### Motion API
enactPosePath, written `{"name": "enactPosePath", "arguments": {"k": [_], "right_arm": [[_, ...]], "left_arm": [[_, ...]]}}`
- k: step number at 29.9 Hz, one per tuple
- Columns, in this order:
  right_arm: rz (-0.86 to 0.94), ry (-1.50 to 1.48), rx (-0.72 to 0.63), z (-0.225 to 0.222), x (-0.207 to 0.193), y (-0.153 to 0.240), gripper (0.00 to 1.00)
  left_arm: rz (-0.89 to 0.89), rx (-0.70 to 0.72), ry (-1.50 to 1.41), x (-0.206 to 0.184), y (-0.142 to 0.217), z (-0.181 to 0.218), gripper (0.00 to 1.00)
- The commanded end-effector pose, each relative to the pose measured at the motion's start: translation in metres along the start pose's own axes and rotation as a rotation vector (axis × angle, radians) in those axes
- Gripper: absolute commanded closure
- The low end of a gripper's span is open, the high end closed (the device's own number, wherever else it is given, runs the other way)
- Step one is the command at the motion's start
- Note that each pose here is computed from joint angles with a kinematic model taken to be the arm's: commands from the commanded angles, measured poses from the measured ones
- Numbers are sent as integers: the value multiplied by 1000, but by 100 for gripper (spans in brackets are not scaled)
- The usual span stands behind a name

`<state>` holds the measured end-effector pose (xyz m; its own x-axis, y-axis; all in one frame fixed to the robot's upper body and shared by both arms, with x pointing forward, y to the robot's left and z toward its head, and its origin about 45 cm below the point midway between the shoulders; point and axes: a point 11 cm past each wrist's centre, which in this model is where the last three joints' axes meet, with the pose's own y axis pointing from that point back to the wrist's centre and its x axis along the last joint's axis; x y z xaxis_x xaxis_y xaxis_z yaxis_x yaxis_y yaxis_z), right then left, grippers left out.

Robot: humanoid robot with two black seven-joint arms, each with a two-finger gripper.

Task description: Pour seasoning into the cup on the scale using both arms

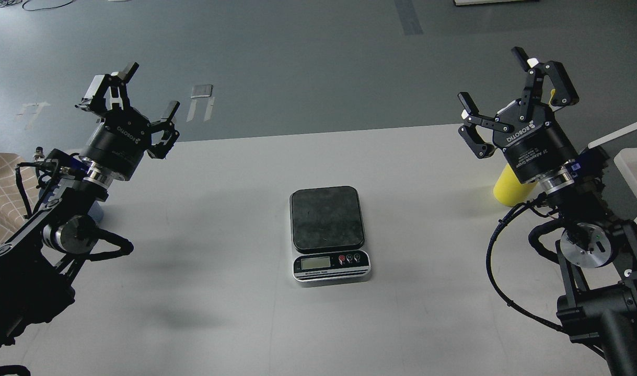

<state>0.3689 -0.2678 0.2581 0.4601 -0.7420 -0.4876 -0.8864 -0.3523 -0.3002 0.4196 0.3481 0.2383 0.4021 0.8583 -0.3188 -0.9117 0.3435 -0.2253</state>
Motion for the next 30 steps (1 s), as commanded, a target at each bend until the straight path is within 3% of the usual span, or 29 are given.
{"name": "enactPosePath", "arguments": {"k": [1, 30], "right_arm": [[1, 2, -2, 0, 0, 0, 0], [3, 1, -1, 0, 1, 0, 0]], "left_arm": [[1, 2, 0, 0, 1, 0, 2], [-4, 12, 4, -2, 1, -5, 2]]}}
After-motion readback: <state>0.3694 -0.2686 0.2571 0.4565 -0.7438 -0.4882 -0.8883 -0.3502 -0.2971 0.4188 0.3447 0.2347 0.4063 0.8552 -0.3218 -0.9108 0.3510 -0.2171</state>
